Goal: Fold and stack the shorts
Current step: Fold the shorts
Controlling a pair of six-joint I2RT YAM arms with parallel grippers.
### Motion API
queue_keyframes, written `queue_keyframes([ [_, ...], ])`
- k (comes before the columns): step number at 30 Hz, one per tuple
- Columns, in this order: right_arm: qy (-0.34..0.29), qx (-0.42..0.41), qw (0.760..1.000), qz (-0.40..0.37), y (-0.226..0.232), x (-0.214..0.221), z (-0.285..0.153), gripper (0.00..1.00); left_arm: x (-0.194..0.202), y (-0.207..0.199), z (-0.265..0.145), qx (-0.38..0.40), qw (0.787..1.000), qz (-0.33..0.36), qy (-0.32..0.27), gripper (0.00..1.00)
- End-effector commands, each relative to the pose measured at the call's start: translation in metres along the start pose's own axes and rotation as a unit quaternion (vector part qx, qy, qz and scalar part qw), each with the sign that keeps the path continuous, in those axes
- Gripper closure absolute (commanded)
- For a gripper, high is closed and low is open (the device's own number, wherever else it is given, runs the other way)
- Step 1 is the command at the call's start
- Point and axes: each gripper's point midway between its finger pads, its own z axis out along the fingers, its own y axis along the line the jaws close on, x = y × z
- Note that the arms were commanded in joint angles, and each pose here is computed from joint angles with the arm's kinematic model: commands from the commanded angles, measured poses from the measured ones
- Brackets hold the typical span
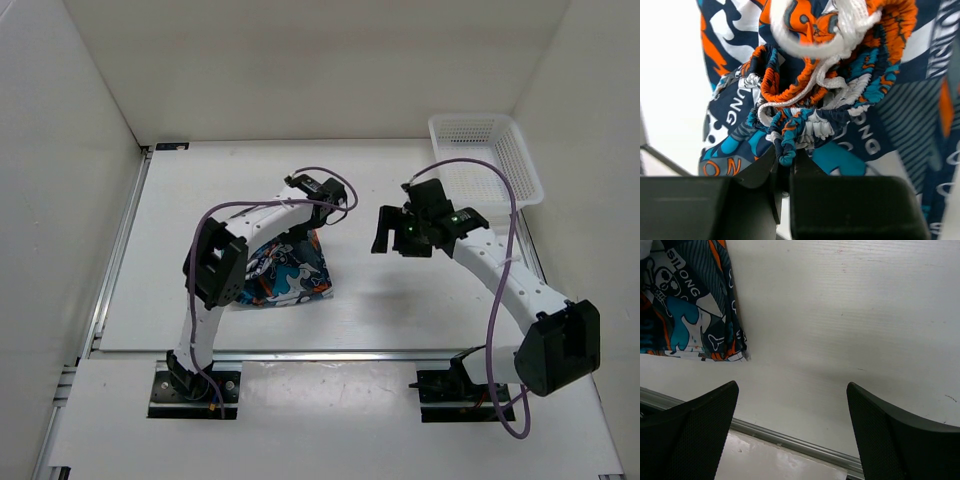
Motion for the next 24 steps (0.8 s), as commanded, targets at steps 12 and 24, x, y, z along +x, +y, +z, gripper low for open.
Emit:
queue_keyframes([
  [12,0.063,-0.172,0.983,0.023,0.072,0.034,0.079,0.57,-0.016,-0.020,-0.019,0.056,0.991,-0.121,0.025,0.90],
  [24,0.139,-0.152,0.978,0.022,0.072,0.073,0.137,0.30,-0.018,-0.028,-0.025,0.078,0.988,-0.130,0.019,0.90],
])
